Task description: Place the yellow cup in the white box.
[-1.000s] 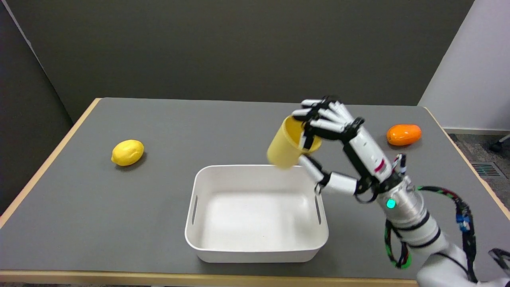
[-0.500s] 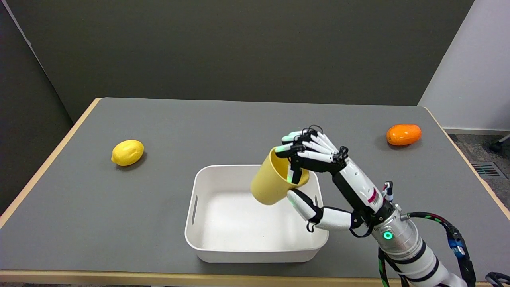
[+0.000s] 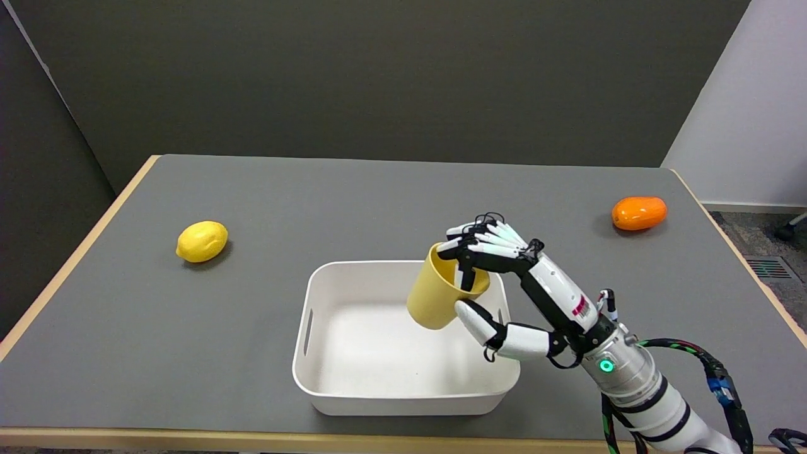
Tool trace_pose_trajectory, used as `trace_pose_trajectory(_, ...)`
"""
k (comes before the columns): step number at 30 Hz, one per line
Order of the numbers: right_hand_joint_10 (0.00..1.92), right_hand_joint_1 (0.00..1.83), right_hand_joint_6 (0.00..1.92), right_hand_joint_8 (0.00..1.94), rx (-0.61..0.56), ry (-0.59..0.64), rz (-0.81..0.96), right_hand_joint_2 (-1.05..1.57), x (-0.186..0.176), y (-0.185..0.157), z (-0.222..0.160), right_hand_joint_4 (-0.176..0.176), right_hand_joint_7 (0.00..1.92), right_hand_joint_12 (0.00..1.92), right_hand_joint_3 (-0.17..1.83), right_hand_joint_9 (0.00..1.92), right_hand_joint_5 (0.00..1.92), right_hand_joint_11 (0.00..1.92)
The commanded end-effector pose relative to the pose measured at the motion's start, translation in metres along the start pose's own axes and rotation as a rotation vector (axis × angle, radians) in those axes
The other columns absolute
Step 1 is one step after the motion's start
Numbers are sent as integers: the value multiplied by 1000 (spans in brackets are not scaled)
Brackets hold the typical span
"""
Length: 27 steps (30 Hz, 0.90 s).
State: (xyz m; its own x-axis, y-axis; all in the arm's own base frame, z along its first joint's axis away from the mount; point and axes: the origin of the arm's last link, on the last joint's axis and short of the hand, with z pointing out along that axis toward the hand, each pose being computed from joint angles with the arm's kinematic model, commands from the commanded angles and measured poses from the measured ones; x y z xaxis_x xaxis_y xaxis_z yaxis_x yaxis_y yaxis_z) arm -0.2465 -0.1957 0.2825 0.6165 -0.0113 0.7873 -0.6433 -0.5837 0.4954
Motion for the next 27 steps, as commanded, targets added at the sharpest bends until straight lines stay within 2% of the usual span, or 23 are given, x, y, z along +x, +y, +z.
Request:
trace_pose_trajectory(1,767,901,1604,667,-121,-74,-12,983,-1,27,3,98,491,988,656,215,688,50)
trace_pose_trajectory(4,767,901,1605,666,-122,-59,-15,984,0,28,-1,96,488,986,655,211,688,45)
trace_pose_trajectory(6,725,895,1553,545,-125,-42,-5,1094,1,28,-5,88,369,953,432,117,660,13)
trace_pose_trajectory(7,665,876,1345,449,-128,-35,-1,1037,1,28,-6,68,287,900,451,58,585,-1)
trace_pose_trajectory(9,483,809,660,285,-128,-28,2,649,2,28,-7,10,172,750,879,-1,343,-1)
trace_pose_trajectory(11,115,725,430,158,-121,-21,2,585,3,27,-8,4,7,619,903,-1,152,-1)
trace_pose_trajectory(13,12,733,299,19,-111,-14,0,598,4,26,-8,7,-1,539,810,-1,115,-1)
trace_pose_trajectory(15,-1,772,91,-1,-110,-14,-2,571,4,26,-8,-2,-1,368,722,-1,14,-1)
trace_pose_trajectory(18,-1,787,-1,-1,-109,-14,-2,565,4,26,-8,-6,-1,280,684,-1,-1,-1)
trace_pose_trajectory(21,-1,786,-1,-1,-85,6,-6,560,8,22,-4,-7,-1,233,678,-1,-1,-1)
trace_pose_trajectory(27,-1,721,-1,-1,99,189,-19,556,34,0,15,-11,-1,152,678,-1,-1,-1)
